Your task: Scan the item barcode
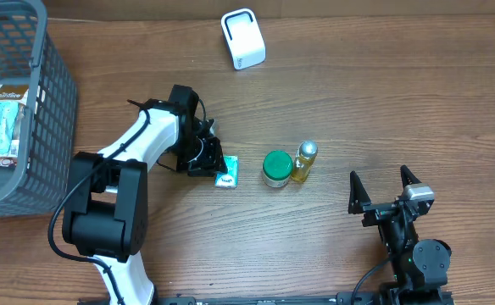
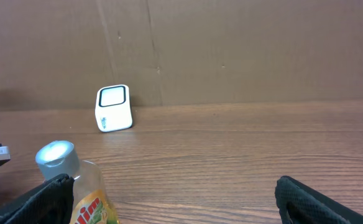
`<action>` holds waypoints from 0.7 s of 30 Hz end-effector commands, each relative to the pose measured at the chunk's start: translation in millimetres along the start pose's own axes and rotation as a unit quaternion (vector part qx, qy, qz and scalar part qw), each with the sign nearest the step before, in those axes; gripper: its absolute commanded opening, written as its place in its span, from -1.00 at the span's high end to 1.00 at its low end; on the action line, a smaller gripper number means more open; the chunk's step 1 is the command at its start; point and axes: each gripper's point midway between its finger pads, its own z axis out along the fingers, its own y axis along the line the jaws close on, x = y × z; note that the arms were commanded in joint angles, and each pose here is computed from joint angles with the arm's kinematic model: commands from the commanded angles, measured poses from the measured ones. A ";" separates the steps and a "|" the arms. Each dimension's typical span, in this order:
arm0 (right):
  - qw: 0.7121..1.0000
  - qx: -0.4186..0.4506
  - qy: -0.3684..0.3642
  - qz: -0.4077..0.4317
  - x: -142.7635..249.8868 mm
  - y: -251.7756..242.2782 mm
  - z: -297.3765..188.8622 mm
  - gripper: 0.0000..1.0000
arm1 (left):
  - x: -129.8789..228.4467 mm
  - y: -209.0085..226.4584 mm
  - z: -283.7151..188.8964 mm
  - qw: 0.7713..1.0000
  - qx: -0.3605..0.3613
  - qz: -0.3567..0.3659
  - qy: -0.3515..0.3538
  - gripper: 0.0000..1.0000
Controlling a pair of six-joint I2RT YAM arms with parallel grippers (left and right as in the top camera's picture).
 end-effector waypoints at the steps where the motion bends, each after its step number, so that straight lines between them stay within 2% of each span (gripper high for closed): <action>1: 1.000 -0.001 0.000 0.004 2.5 0.3 0.2 -1.00 | 2.6 -3.4 4.6 1.000 0.006 0.013 0.008 0.32; 10: 1.000 -0.001 0.000 0.004 2.5 0.3 0.2 -1.00 | 6.6 -1.4 15.1 1.000 0.006 0.014 0.007 0.34; 12: 1.000 -0.001 0.000 0.004 2.5 0.3 0.2 -1.00 | 7.4 1.0 18.4 1.000 0.004 0.011 0.006 0.45; 16: 1.000 -0.001 0.000 0.004 2.5 0.3 0.2 -1.00 | 8.3 6.1 20.4 1.000 -0.007 0.010 0.005 0.92; 21: 1.000 -0.001 0.000 0.004 2.5 0.3 0.2 -1.00 | 3.4 3.1 4.0 1.000 -0.020 0.007 0.007 0.92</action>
